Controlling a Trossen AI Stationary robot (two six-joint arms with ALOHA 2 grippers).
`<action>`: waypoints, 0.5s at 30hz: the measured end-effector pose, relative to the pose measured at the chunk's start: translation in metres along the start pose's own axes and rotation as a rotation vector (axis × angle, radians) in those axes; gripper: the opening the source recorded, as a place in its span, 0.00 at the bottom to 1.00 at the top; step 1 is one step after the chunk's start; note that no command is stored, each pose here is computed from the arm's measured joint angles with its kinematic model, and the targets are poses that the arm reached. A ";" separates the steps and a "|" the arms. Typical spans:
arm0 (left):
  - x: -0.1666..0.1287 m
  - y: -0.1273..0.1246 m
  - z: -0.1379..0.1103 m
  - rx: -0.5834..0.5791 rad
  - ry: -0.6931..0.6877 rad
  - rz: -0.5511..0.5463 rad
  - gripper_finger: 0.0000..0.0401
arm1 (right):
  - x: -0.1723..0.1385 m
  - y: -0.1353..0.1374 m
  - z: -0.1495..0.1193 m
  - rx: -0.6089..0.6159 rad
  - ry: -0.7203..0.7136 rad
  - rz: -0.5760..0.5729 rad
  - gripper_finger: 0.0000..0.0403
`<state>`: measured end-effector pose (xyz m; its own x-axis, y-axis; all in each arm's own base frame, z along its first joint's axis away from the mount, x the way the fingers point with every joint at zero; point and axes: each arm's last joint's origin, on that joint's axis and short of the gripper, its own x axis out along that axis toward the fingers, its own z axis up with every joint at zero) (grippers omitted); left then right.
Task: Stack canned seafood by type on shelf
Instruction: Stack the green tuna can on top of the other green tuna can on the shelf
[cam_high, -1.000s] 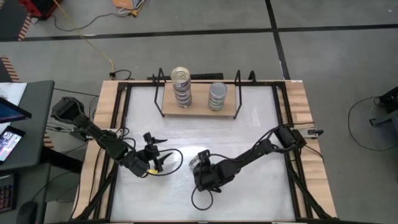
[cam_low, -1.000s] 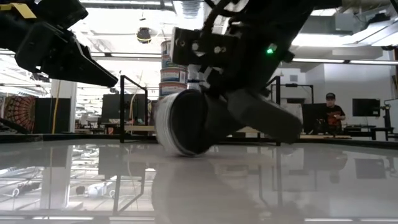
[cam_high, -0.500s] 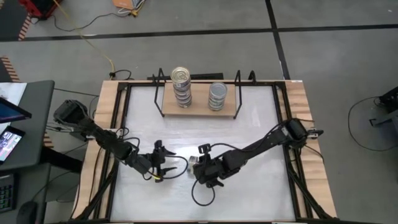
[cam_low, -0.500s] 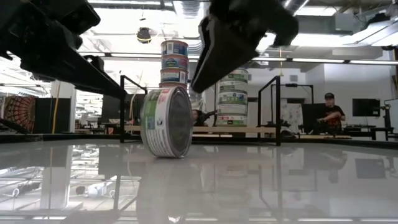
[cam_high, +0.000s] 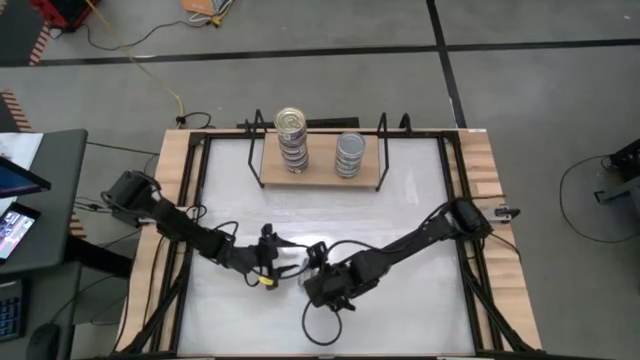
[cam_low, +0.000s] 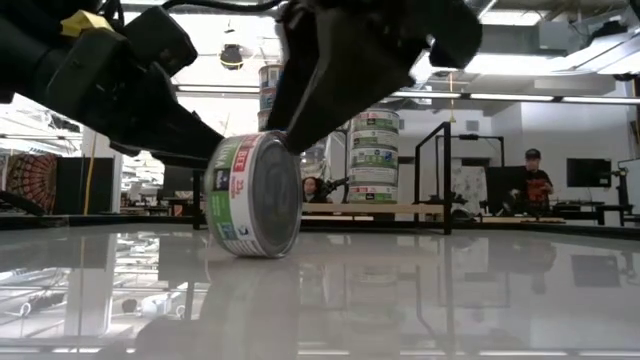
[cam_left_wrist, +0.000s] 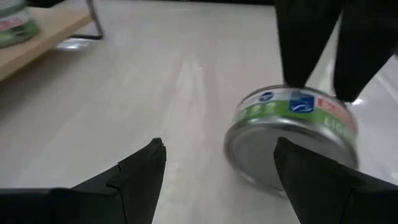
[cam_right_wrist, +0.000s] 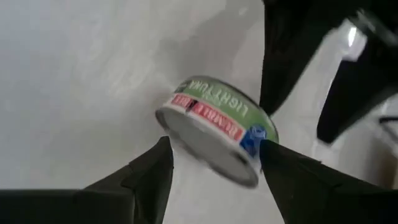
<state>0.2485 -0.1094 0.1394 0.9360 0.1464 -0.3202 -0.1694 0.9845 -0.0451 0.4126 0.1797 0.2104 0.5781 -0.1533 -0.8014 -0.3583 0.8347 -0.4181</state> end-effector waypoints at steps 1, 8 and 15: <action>0.002 -0.001 -0.001 -0.001 -0.005 -0.013 0.72 | 0.004 0.001 0.002 -0.028 0.007 -0.003 0.68; 0.013 -0.001 -0.005 0.009 0.007 -0.056 0.72 | 0.004 -0.004 0.020 -0.121 0.003 -0.053 0.68; 0.016 -0.006 0.004 0.060 -0.015 -0.081 0.72 | 0.006 -0.013 0.019 -0.150 0.000 0.007 0.68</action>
<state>0.2656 -0.1126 0.1379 0.9503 0.0673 -0.3041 -0.0749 0.9971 -0.0131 0.4351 0.1783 0.2190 0.5749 -0.1475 -0.8048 -0.4683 0.7473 -0.4715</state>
